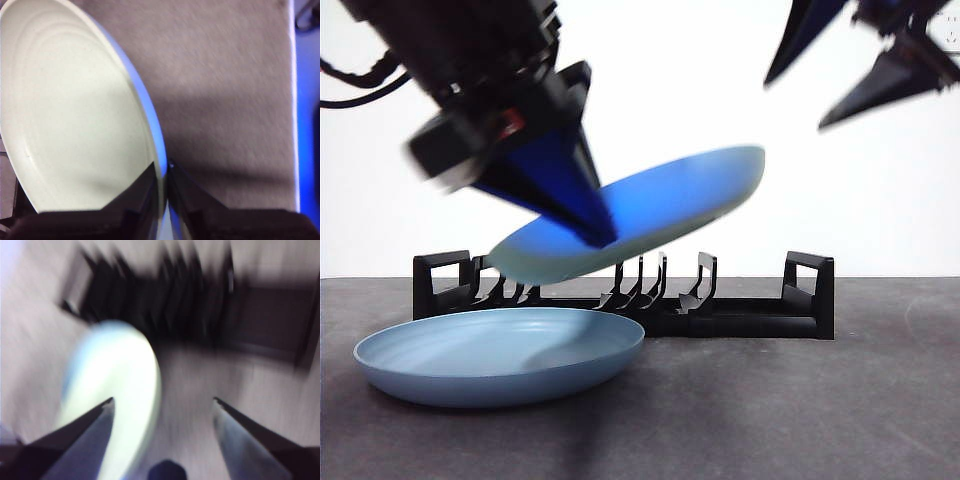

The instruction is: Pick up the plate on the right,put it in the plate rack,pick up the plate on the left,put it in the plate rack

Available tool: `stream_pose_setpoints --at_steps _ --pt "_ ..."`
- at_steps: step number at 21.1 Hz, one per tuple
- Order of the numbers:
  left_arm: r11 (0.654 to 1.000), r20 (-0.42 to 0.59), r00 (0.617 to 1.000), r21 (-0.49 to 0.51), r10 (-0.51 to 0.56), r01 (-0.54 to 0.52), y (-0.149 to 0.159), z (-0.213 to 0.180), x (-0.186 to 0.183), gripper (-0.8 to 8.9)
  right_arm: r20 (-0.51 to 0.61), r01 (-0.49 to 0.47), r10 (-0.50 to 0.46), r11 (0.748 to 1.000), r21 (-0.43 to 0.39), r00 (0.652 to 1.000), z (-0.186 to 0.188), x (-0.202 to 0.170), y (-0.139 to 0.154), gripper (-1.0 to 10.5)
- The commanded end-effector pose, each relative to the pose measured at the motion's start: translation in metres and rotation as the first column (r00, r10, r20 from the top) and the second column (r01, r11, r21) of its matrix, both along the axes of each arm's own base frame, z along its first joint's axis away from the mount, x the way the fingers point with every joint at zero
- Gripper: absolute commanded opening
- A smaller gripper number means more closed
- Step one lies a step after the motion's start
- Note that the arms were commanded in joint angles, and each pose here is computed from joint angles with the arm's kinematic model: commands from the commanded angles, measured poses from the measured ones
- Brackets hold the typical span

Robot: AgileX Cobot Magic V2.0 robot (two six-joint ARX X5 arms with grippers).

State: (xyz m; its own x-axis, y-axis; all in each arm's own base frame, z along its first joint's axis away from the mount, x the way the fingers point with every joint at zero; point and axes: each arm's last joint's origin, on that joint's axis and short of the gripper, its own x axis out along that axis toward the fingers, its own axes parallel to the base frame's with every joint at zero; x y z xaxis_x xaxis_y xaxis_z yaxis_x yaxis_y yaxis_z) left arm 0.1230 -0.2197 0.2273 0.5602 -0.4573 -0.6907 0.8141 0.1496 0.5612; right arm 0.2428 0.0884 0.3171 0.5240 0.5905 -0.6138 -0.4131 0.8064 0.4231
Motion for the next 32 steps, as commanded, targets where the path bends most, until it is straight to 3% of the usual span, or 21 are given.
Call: stream_pose_setpoints --at_steps 1,3,6,10,14,19,23,26,32 --pt "0.989 0.022 0.995 -0.112 0.101 -0.098 -0.004 0.008 0.006 -0.09 0.154 0.025 -0.032 0.998 0.051 0.988 0.025 -0.008 -0.008 3.5" --pt "0.962 0.01 0.983 -0.207 0.184 -0.178 -0.006 0.026 0.014 -0.09 0.27 0.042 -0.063 0.996 0.083 0.961 0.043 -0.018 -0.014 3.5" --pt "0.887 -0.044 0.96 -0.374 0.276 -0.272 -0.005 0.064 0.032 -0.09 0.365 0.135 -0.153 0.988 0.074 0.919 0.059 -0.032 -0.022 3.5" --pt "0.773 -0.197 0.949 -0.55 0.247 -0.316 0.012 0.097 0.064 -0.09 0.392 0.172 -0.182 0.983 0.062 0.902 0.063 -0.039 -0.026 3.5" --pt "0.677 -0.314 0.917 -0.622 0.244 -0.393 0.039 0.1 0.091 -0.09 0.374 0.171 -0.175 0.984 0.044 0.911 0.061 -0.039 -0.026 3.5" --pt "0.565 -0.391 0.885 -0.682 0.253 -0.464 0.078 0.105 0.12 -0.09 0.367 0.166 -0.163 0.986 0.025 0.916 0.059 -0.04 -0.027 3.4" --pt "0.471 -0.469 0.868 -0.735 0.166 -0.487 0.111 0.11 0.136 -0.09 0.366 0.166 -0.164 0.986 0.026 0.916 0.059 -0.04 -0.027 3.4" --pt "0.437 -0.483 0.862 -0.749 0.153 -0.498 0.127 0.111 0.143 -0.09 0.366 0.166 -0.164 0.986 0.026 0.916 0.059 -0.04 -0.027 3.4" --pt "0.412 -0.491 0.849 -0.745 0.193 -0.524 0.142 0.107 0.153 -0.09 0.364 0.166 -0.164 0.986 0.026 0.917 0.059 -0.04 -0.026 3.4"
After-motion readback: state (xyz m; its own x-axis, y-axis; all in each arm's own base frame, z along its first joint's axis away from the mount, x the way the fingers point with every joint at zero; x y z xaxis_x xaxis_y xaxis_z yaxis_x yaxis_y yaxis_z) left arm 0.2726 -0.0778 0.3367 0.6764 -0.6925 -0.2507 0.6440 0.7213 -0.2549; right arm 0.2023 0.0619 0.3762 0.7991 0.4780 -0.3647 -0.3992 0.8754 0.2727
